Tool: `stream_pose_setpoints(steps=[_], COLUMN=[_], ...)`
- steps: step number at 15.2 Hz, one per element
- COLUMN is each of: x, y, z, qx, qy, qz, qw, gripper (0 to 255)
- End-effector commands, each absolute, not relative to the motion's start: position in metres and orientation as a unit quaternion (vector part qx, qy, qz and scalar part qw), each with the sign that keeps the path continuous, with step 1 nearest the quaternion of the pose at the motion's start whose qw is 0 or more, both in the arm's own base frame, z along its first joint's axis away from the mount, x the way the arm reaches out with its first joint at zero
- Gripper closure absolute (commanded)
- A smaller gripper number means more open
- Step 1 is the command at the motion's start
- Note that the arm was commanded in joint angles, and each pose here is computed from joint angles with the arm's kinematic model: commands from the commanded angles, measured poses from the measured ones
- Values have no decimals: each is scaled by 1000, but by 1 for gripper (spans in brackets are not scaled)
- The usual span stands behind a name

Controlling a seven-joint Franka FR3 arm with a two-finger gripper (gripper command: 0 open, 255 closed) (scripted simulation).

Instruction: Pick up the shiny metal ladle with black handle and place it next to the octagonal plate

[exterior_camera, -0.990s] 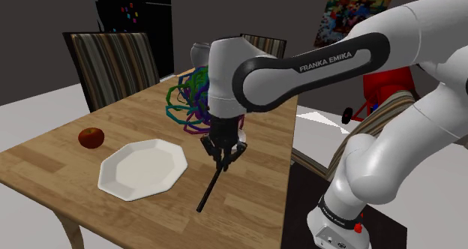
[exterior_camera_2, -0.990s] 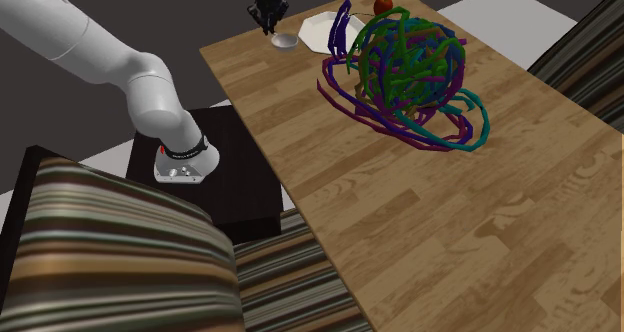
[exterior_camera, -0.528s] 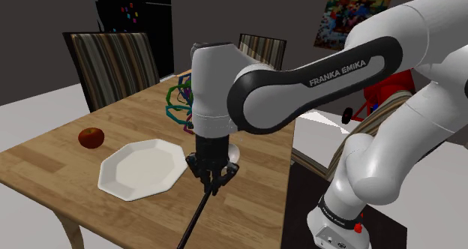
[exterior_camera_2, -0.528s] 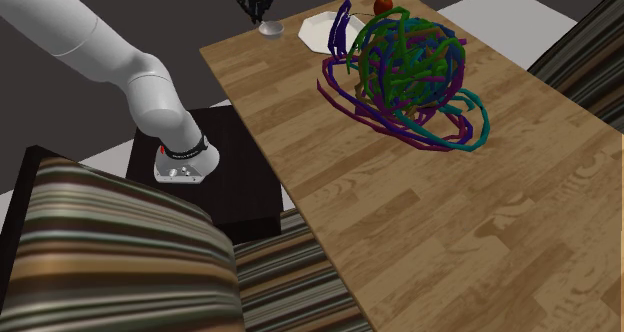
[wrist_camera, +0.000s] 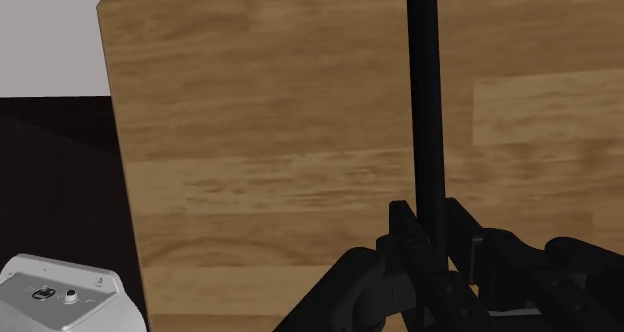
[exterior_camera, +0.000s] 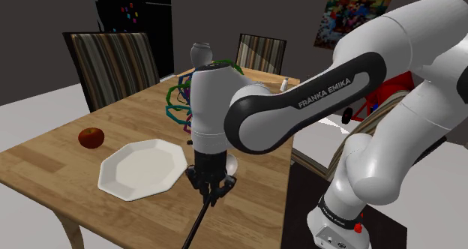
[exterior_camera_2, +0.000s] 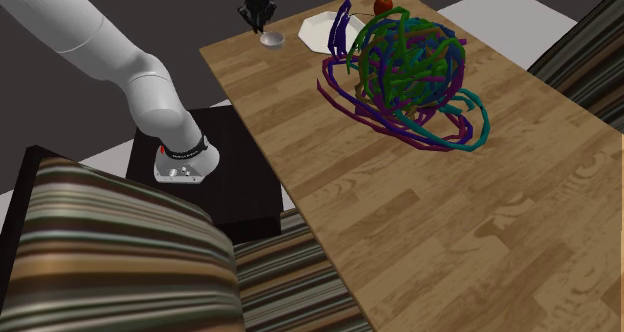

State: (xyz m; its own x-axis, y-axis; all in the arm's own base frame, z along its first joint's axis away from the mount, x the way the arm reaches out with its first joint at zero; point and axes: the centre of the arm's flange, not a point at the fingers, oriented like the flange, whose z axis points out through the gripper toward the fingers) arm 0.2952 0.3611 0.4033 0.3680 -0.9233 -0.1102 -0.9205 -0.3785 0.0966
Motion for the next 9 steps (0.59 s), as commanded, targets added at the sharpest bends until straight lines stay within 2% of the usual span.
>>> stream_pose_setpoints(steps=[1,9], x=[295,295], y=[362,362], z=[393,351], qx=[827,827], qy=[-557,-557], qz=[-73,-73], qw=[9,9], gripper=[255,255])
